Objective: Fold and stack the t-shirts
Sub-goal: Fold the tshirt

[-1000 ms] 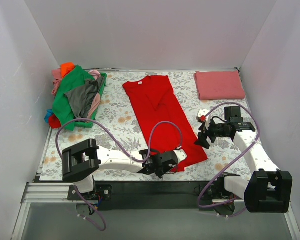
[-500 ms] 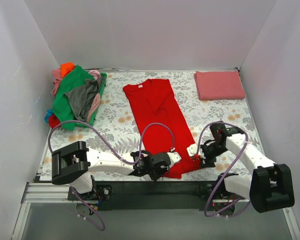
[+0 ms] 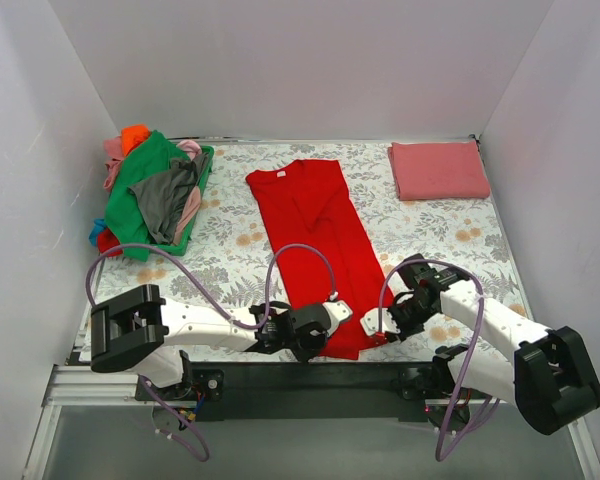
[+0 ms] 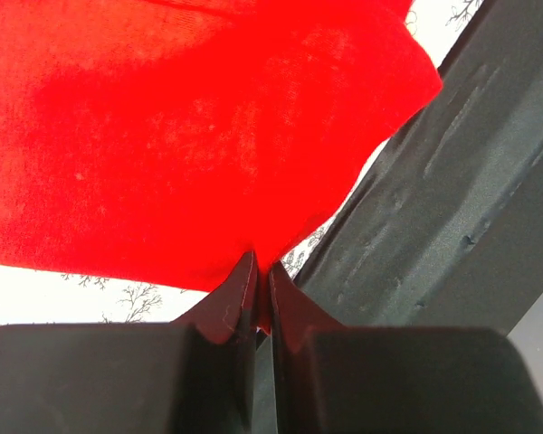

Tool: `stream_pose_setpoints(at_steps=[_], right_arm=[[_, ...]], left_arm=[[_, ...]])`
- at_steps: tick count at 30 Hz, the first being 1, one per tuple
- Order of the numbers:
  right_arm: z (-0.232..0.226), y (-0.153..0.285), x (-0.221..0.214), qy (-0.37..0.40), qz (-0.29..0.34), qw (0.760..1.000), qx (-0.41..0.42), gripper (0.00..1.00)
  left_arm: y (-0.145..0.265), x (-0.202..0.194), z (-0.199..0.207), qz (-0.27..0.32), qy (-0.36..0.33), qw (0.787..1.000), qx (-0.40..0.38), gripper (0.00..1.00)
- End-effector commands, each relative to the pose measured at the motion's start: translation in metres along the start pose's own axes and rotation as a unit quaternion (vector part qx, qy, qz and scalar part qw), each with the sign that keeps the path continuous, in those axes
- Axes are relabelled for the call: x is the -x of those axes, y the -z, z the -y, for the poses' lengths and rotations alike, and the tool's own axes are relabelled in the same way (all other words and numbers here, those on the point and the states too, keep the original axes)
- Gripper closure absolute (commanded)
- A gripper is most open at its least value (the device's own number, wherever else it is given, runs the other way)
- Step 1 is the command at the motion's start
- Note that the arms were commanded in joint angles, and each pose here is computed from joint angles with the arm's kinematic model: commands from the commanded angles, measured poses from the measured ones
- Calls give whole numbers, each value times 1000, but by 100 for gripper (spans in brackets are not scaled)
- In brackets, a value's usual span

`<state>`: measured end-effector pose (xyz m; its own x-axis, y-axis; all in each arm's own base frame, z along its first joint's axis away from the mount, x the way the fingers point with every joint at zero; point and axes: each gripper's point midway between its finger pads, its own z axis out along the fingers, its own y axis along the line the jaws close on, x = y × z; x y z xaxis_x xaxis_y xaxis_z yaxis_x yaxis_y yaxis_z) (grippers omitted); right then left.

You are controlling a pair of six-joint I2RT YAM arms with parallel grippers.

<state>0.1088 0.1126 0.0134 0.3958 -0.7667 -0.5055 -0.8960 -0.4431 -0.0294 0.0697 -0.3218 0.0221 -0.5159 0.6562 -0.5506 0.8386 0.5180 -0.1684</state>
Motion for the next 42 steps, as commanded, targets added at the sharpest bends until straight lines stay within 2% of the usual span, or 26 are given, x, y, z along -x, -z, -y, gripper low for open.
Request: stream_pose_setpoints(at_steps=[1,5,6,7,12,13,18,19,21,24,26,28,36,42], right_arm=[[-9,-19,-36,-20,-73,997,3,72],[-8,-20,-33,-31,-64,997,-7,87],[-6,-18,-30,-31,-60,998,-12,96],[-3,-17,-25,-30,-48,998,-18,99],[20,11,11,-23,1,998,-50,99],[38,23,23,-16,12,997,-72,99],[86,51,39,-33,14,994,-106,99],[94,49,36,-60,8,993,-97,99],[130,70,45,-62,5,990,-130,99],[185,88,48,-85,-3,982,-168,99],[210,82,36,-117,-12,979,-167,99],[257,99,40,-127,-6,971,-202,99],[321,93,15,-183,-7,956,-228,99],[343,84,5,-205,-5,950,-236,99]], left_arm=[[8,5,3,19,17,1000,-17,100],[9,9,2,33,23,999,-21,100],[10,9,1,34,23,999,-22,100],[11,12,1,39,23,999,-25,100],[22,29,1,64,32,997,-41,100],[24,36,-5,71,43,996,-42,100],[43,75,-32,128,80,987,-51,100],[46,84,-48,142,90,985,-42,100],[48,95,-60,153,97,983,-42,100],[49,112,-98,169,119,978,-25,100],[49,118,-130,176,141,974,-5,100],[48,126,-156,181,158,971,-2,100],[30,129,-234,157,209,965,24,100],[30,135,-262,161,224,961,32,100]])
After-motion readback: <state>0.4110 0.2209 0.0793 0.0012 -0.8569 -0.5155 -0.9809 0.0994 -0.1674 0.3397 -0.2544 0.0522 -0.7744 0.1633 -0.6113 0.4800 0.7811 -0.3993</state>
